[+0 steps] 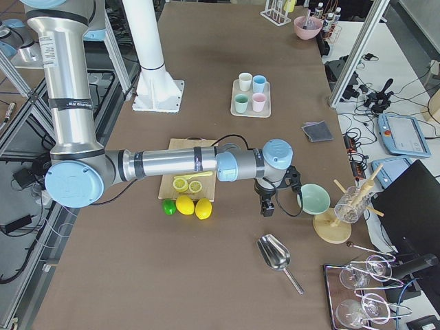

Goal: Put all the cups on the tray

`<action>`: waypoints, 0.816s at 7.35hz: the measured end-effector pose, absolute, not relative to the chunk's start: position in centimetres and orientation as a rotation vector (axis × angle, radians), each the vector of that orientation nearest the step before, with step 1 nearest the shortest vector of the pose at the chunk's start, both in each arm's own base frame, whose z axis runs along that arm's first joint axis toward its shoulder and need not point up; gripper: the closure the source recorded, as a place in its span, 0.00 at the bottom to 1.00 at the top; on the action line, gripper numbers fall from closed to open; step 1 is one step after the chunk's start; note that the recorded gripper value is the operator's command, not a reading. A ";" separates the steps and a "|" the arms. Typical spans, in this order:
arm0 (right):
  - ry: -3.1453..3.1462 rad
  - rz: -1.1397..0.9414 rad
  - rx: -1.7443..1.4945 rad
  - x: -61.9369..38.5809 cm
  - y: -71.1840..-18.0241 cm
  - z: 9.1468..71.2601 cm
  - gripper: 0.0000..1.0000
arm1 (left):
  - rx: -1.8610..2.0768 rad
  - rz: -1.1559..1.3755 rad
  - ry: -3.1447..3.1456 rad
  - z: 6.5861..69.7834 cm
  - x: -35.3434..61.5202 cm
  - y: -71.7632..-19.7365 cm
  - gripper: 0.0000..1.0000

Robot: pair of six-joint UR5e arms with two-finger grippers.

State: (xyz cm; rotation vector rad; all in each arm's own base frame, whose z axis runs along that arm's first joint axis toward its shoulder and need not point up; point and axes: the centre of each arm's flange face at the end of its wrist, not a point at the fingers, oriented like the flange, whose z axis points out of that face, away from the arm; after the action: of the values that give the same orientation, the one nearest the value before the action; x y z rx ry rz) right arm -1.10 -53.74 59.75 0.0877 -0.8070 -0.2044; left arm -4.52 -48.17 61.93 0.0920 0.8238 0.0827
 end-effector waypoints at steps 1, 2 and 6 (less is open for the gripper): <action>-0.807 -0.205 0.089 -1.1 -53.7 59.7 0.00 | 0.092 0.083 0.823 61.9 -4.5 -48.2 0.02; -0.807 -0.205 0.089 -1.1 -53.7 59.7 0.00 | 0.092 0.083 0.823 61.9 -4.5 -48.2 0.02; -0.807 -0.205 0.086 -1.1 -53.6 59.8 0.00 | 0.095 0.083 0.798 62.0 -4.7 -48.3 0.02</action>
State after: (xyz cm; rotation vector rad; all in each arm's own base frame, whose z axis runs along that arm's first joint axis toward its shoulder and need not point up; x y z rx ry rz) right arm -1.13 -53.57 59.81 0.0864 -0.8071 -0.2049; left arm -4.67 -48.29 62.02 0.0946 0.7977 0.0833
